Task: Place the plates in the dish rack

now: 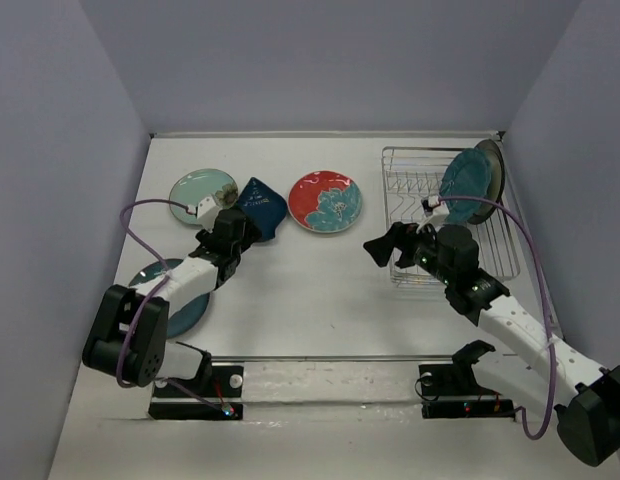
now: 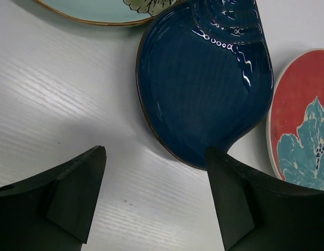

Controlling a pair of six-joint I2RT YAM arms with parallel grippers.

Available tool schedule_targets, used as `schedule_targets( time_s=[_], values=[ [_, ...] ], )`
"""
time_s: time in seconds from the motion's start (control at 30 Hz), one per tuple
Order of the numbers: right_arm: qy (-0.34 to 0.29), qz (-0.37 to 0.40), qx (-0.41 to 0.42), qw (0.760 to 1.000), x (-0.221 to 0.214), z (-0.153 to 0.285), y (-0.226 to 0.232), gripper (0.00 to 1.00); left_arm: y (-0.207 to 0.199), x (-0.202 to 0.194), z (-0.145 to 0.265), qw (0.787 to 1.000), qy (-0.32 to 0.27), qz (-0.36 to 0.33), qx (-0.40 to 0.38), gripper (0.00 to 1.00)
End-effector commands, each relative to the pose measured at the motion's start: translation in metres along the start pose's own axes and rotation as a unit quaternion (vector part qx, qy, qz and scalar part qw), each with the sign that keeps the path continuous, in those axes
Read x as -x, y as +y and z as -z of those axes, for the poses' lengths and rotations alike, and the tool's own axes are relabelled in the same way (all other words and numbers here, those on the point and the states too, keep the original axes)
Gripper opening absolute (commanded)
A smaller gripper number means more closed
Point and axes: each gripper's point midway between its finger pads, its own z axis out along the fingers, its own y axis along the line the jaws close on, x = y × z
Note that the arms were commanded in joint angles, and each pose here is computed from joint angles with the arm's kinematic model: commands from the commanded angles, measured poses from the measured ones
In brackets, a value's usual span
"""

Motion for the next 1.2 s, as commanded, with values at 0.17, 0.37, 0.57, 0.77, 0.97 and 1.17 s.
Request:
schedule_targets(
  time_s=[0.17, 0.37, 0.57, 0.77, 0.97, 1.17],
  values=[
    [-0.005, 0.01, 0.053, 0.999, -0.002, -0.003, 0.017, 0.96, -0.022, 0.032, -0.04, 0.999, -0.047, 0.027, 0.001, 0.76],
    [-0.001, 0.011, 0.067, 0.998, -0.003, -0.001, 0.022, 0.95, -0.018, 0.025, -0.06, 0.999, -0.041, 0.03, 0.017, 0.6],
    [0.002, 0.01, 0.072, 0.997, -0.005, -0.001, 0.023, 0.95, -0.004, 0.015, -0.074, 0.998, -0.039, 0.033, 0.041, 0.46],
    [0.008, 0.003, 0.079, 0.997, -0.007, -0.001, 0.026, 0.95, -0.001, 0.019, -0.071, 0.998, -0.047, 0.027, 0.041, 0.06],
    [0.011, -0.003, 0.097, 0.995, -0.001, -0.001, 0.037, 0.95, 0.005, 0.026, -0.048, 0.997, -0.059, 0.031, 0.029, 0.05],
    [0.047, -0.024, 0.122, 0.991, -0.009, -0.012, 0.046, 0.96, 0.011, 0.043, -0.005, 0.993, -0.095, 0.069, -0.005, 0.06]
  ],
)
